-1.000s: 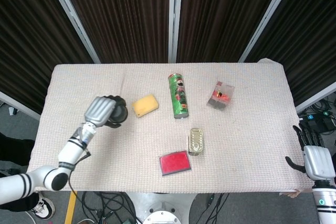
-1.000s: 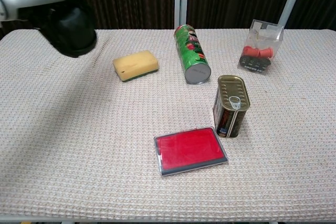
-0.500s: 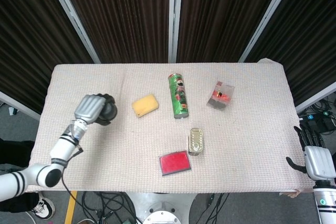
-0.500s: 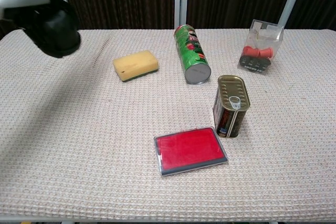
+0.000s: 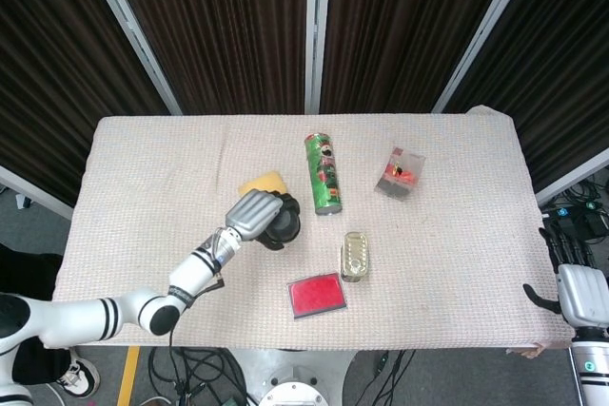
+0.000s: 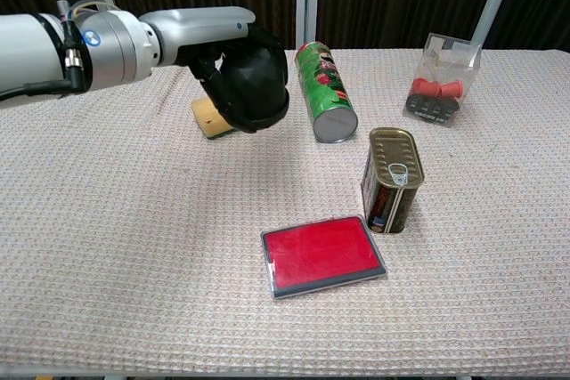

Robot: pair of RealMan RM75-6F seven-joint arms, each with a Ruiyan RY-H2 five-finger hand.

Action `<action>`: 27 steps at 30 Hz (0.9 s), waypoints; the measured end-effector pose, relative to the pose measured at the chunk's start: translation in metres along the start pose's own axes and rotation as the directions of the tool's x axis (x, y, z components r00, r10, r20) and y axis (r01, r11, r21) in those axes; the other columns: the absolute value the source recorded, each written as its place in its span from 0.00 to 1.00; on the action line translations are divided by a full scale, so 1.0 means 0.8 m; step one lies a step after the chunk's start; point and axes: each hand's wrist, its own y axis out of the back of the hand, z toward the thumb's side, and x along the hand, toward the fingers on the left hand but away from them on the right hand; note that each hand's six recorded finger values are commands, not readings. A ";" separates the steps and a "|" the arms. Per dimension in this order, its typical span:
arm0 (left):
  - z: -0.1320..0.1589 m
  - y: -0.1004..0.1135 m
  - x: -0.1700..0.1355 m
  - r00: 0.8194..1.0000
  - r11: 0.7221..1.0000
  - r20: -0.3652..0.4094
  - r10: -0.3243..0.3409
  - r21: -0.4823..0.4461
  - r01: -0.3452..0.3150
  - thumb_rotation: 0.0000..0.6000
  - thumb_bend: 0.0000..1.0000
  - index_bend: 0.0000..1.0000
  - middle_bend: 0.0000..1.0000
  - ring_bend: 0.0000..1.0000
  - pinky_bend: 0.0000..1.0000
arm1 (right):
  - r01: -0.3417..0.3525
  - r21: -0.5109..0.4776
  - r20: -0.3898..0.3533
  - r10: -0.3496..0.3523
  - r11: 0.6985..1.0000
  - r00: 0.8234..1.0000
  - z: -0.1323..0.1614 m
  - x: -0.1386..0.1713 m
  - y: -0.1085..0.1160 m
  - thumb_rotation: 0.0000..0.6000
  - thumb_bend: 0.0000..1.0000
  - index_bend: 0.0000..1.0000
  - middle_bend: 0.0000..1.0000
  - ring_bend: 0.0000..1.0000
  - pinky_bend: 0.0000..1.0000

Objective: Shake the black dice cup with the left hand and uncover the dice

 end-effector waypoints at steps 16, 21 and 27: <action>-0.058 0.045 -0.051 0.997 0.998 -0.068 0.033 0.062 -0.029 1.00 0.26 0.48 0.55 0.35 0.45 | -0.008 0.013 -0.007 0.008 1.000 1.000 0.005 -0.001 -0.005 1.00 0.13 0.00 0.00 0.00 0.00; 0.036 -0.005 -0.034 0.994 0.999 0.108 -0.021 0.028 0.018 1.00 0.26 0.48 0.55 0.35 0.45 | -0.018 0.016 -0.013 0.018 1.000 1.000 0.007 0.000 -0.010 1.00 0.13 0.00 0.00 0.00 0.00; -0.032 0.018 -0.025 0.999 0.997 -0.042 0.027 0.071 -0.024 1.00 0.26 0.48 0.55 0.35 0.45 | -0.024 0.016 -0.002 0.025 1.000 1.000 0.003 -0.003 -0.012 1.00 0.13 0.00 0.00 0.00 0.00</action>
